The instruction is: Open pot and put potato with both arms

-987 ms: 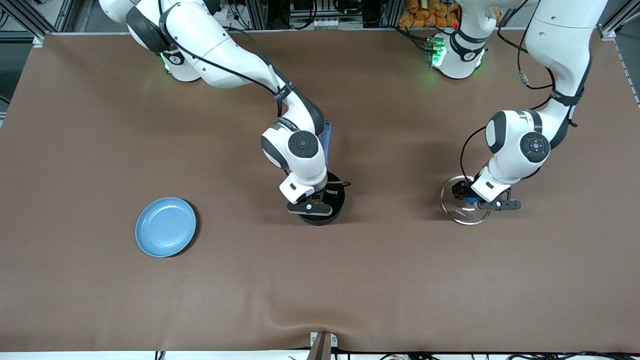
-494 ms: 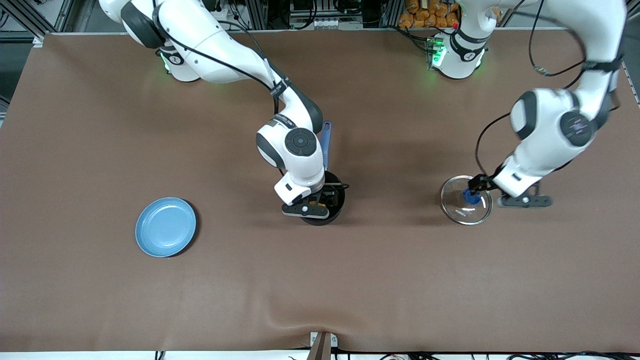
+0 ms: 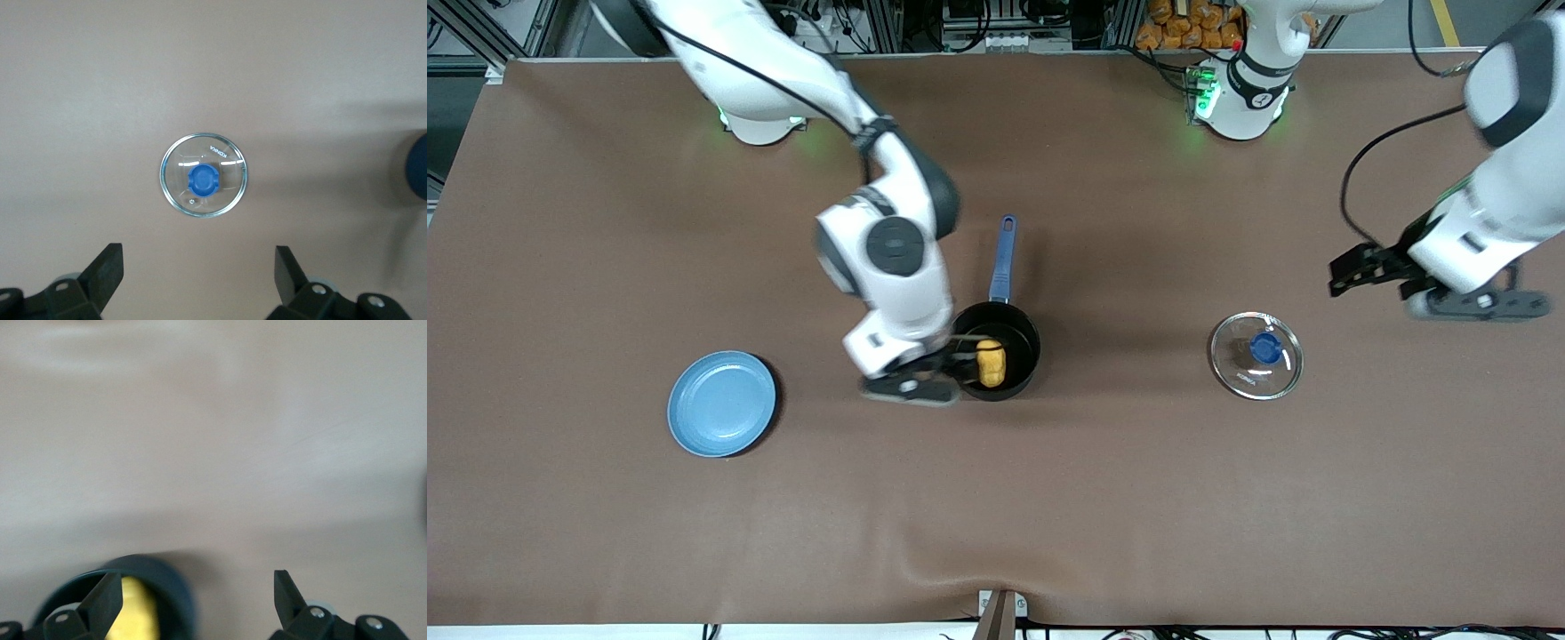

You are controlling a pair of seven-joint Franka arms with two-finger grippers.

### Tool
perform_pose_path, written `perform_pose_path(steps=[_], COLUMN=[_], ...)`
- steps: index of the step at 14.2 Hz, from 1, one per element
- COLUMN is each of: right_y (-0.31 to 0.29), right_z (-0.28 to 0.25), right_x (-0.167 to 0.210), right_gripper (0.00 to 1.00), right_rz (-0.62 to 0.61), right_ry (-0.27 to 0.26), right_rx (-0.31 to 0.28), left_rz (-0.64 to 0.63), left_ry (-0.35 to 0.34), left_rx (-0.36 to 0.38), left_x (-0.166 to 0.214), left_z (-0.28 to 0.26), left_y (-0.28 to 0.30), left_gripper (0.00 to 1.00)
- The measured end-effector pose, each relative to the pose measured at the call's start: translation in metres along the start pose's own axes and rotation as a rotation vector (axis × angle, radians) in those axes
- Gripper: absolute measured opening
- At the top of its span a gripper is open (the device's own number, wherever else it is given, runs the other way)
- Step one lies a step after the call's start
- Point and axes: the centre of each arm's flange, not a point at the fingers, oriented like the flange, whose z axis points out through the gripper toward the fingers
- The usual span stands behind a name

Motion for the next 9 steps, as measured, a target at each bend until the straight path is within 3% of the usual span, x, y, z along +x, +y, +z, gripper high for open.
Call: perform_pose_path(steps=[6, 9], right_y=[0.144, 0.205], right_z=[-0.068, -0.075], right_x=[0.061, 0.077], right_gripper=[1.0, 1.0], right_rz=[0.037, -0.039], right_ry=[-0.06, -0.108], right_rx=[-0.084, -0.108], left_rz=[-0.031, -0.085], left_ry=[0.018, 0.018], left_rx=[-0.002, -0.002], left_x=[-0.002, -0.002], left_z=[-0.059, -0.063], left_y=[0.002, 0.0], left_gripper=[1.0, 1.0])
